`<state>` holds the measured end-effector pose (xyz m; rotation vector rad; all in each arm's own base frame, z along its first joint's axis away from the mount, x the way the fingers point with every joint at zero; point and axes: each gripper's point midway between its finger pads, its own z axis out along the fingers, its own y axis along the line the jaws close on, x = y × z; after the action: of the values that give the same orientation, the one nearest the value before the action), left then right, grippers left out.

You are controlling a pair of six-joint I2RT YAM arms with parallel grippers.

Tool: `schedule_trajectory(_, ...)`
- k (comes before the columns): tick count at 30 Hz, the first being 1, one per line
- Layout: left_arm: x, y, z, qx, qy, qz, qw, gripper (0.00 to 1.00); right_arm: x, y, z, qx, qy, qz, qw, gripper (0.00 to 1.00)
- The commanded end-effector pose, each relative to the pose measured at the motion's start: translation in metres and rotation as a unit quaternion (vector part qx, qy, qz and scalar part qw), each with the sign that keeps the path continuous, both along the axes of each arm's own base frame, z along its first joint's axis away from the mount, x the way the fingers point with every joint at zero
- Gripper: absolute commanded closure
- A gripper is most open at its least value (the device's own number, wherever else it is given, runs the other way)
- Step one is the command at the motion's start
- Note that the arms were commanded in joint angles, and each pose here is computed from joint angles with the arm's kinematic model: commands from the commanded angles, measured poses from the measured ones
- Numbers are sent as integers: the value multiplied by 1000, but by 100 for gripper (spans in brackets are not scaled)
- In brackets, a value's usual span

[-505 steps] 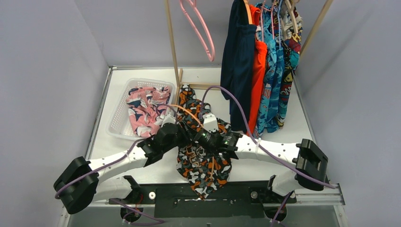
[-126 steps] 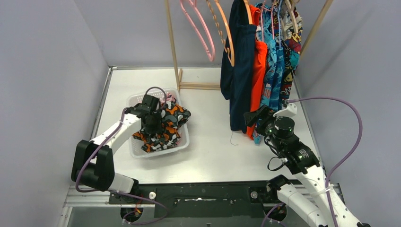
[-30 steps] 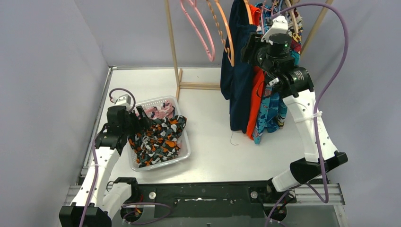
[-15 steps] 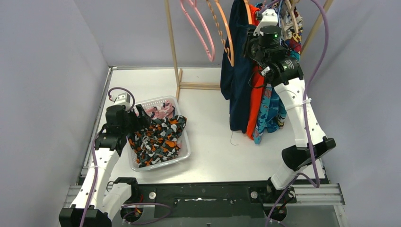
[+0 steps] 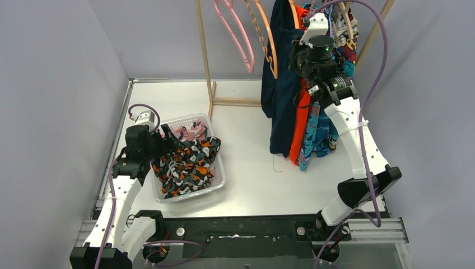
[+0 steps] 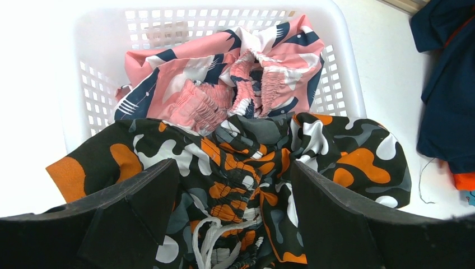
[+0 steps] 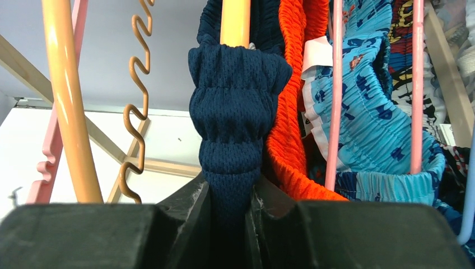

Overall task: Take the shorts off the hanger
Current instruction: Pick up the hanger from the clothes rod.

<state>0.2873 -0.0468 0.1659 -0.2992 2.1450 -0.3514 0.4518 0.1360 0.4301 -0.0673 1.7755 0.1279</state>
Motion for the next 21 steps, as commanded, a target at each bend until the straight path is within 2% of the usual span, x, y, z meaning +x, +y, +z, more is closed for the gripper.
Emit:
schedule_trajectory(1, 8, -4, 20, -1, -46, -14, 999, 27, -5, -13, 76, 21, -140, -14, 990, 100)
schedule_trajectory(8, 8, -3, 23, 0, -52, -12, 999, 27, -14, -11, 103, 29, -185, -6, 982, 100)
schedule_trajectory(21, 8, -4, 22, -1, -51, -11, 999, 27, -34, -11, 131, 38, -194, -3, 980, 100)
